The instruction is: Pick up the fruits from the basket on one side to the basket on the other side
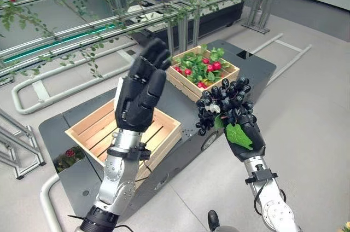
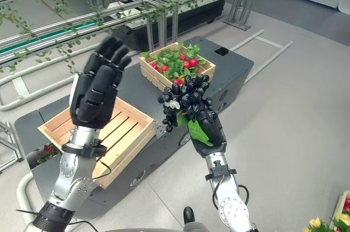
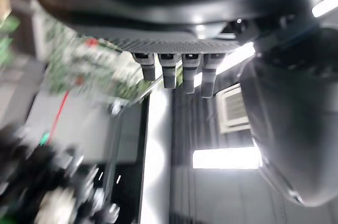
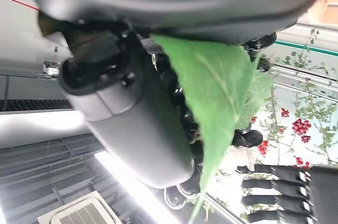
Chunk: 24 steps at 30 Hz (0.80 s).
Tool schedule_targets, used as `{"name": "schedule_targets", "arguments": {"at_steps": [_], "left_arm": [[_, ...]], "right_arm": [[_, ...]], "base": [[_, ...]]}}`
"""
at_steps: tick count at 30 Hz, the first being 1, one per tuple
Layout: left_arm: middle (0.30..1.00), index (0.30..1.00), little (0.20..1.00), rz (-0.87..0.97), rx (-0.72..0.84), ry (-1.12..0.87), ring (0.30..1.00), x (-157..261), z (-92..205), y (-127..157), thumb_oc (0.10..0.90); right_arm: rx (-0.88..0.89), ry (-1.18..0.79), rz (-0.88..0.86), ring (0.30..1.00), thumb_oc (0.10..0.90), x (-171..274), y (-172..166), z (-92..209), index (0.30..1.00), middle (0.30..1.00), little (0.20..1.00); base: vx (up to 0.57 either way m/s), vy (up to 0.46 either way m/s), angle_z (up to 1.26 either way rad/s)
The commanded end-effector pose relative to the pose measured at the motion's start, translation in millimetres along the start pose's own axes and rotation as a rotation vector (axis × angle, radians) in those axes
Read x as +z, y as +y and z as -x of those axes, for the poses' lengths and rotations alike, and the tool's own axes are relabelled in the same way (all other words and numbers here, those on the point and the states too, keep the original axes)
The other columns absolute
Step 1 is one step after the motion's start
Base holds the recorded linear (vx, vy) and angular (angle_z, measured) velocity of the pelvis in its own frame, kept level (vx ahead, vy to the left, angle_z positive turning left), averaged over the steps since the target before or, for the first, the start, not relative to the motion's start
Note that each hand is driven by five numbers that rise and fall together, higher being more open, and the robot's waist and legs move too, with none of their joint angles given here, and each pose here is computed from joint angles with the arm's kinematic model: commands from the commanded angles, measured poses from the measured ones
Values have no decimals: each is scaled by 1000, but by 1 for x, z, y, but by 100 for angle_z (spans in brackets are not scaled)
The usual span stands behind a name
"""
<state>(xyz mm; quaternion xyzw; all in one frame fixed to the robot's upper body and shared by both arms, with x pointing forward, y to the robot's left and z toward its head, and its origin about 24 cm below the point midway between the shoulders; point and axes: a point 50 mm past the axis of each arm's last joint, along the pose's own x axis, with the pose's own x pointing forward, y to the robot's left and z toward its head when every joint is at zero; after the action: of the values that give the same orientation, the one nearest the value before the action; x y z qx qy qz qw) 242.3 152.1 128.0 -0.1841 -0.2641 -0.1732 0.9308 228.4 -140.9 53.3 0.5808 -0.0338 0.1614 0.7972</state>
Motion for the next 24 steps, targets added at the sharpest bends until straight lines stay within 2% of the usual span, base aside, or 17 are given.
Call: {"name": "schedule_targets", "arguments": {"at_steps": [1,6,12,18,24], "left_arm": [[900,900,900,7,-109,-136,900,23,-23,-5,800],[900,900,900,65,-149,-87,900,9,-26,-6,800],[900,900,900,80,-179,-35,900,2,-23,-7,800],[900,900,900,69,-181,-16,900,0,-22,-10,800],[900,900,900,40,-151,-23,900,7,-19,-4,800]], "right_arm": [[350,-80,37,300,400,20,47,-35,300,300,300],[350,-109,35,300,400,17,45,-37,300,300,300],[351,-91,25,300,400,24,44,-41,300,300,300],[363,-43,36,300,400,16,45,-42,300,300,300],[372,55,77,300,400,3,38,-37,300,300,300]], "base": [[-185,349,-126],[-195,341,-99],[-216,209,-50],[-166,35,-50],[-110,-150,-55]]}}
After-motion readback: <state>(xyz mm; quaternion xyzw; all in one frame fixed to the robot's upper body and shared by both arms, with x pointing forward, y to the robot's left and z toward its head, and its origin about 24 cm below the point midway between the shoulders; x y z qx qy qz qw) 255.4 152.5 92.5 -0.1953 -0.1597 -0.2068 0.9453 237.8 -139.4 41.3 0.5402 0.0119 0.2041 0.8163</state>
